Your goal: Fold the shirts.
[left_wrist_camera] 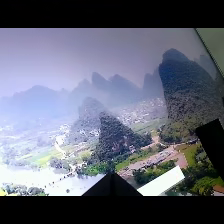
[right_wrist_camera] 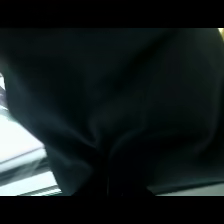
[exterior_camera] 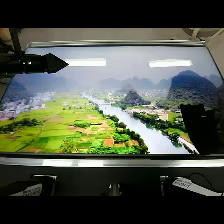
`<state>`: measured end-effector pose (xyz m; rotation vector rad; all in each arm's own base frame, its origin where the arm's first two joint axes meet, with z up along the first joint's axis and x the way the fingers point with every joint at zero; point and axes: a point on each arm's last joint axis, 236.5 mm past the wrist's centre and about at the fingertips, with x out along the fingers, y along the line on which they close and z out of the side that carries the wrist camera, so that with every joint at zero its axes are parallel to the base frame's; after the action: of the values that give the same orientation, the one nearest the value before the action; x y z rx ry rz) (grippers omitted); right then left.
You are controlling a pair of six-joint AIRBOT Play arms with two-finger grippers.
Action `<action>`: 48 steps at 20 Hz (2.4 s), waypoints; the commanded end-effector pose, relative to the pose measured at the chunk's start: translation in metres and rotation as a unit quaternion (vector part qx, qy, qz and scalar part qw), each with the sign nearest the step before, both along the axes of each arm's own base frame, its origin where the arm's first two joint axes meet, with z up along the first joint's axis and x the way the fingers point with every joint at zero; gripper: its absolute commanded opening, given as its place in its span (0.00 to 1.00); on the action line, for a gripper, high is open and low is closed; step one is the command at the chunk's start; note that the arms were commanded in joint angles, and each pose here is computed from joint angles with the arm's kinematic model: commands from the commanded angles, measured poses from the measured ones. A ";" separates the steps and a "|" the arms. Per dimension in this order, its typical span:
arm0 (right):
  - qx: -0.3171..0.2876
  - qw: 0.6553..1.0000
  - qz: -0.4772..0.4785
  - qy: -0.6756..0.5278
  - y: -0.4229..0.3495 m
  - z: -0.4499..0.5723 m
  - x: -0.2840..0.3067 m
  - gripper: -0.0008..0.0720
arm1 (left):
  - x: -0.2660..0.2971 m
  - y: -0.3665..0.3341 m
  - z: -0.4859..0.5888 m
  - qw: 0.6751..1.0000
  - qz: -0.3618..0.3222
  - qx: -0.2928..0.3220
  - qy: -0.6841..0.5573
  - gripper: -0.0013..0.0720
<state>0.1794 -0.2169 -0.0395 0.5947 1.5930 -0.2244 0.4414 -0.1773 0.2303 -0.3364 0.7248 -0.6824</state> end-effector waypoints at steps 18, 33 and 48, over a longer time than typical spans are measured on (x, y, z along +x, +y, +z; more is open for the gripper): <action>-0.348 0.918 0.100 -0.160 -0.122 0.203 0.097 0.96 | 0.025 0.024 0.060 0.993 0.062 0.031 -0.097 0.04; -0.080 0.898 0.421 -0.100 0.207 0.110 0.219 0.94 | -0.046 0.158 -0.174 0.878 0.189 0.340 0.280 0.80; -0.074 0.899 0.423 -0.089 0.207 0.110 0.213 0.94 | -0.044 0.158 -0.175 0.878 0.188 0.340 0.280 0.80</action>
<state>0.3927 -0.0104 0.0705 -0.2242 1.4983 0.3501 0.3972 -0.0195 0.0552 -0.0070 1.3535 0.0849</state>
